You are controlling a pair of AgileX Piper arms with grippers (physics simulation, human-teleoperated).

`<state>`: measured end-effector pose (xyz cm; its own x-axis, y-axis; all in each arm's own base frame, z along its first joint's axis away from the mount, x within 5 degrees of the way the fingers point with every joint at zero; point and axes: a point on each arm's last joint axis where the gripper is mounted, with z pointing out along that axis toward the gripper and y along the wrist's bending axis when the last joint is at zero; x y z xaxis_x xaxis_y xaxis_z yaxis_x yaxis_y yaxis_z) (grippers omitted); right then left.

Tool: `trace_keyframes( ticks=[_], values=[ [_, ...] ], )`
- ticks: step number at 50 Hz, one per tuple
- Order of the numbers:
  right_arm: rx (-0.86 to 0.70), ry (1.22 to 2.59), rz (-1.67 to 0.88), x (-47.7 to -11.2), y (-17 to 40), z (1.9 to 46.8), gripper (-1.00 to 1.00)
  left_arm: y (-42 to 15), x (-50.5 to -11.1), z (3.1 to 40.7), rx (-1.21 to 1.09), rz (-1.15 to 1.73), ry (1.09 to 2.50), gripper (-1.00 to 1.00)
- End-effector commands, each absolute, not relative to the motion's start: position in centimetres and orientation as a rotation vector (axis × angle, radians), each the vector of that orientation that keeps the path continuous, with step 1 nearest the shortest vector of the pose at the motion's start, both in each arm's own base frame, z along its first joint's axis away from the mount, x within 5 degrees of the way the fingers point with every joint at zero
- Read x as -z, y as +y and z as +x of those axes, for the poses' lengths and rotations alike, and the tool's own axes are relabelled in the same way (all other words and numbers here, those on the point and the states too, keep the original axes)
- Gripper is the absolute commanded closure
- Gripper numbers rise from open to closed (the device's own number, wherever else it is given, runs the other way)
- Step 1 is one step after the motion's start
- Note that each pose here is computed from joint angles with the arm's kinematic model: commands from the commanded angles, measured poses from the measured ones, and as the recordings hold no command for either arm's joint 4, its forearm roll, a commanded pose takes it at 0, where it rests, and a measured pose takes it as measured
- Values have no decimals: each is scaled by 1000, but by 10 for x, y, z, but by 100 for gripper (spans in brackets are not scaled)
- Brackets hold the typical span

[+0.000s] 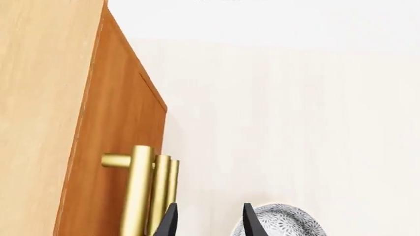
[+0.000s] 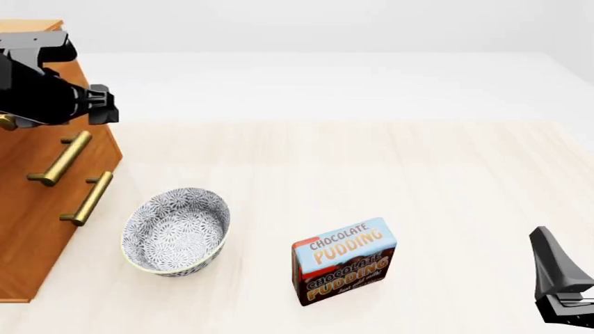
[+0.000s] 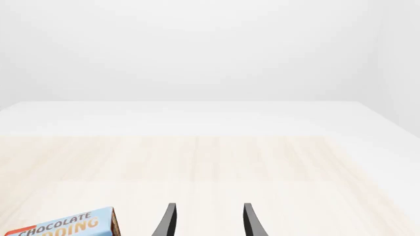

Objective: Put the butter at the back in the top drawer of the cabinet and close it.

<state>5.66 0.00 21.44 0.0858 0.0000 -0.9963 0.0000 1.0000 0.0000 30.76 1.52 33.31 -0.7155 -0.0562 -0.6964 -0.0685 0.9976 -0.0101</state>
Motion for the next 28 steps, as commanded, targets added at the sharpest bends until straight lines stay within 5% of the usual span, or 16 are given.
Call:
trace_keyframes(
  ticks=[1, 28],
  values=[
    [0, 1485, 0, -214, 0, 57, -100, 22, -327, 303, -9, -150, 2382, -100],
    [0, 1485, 0, -214, 0, 57, -100, 28, -333, 287, -10, -208, 2353, -100]
  ],
)
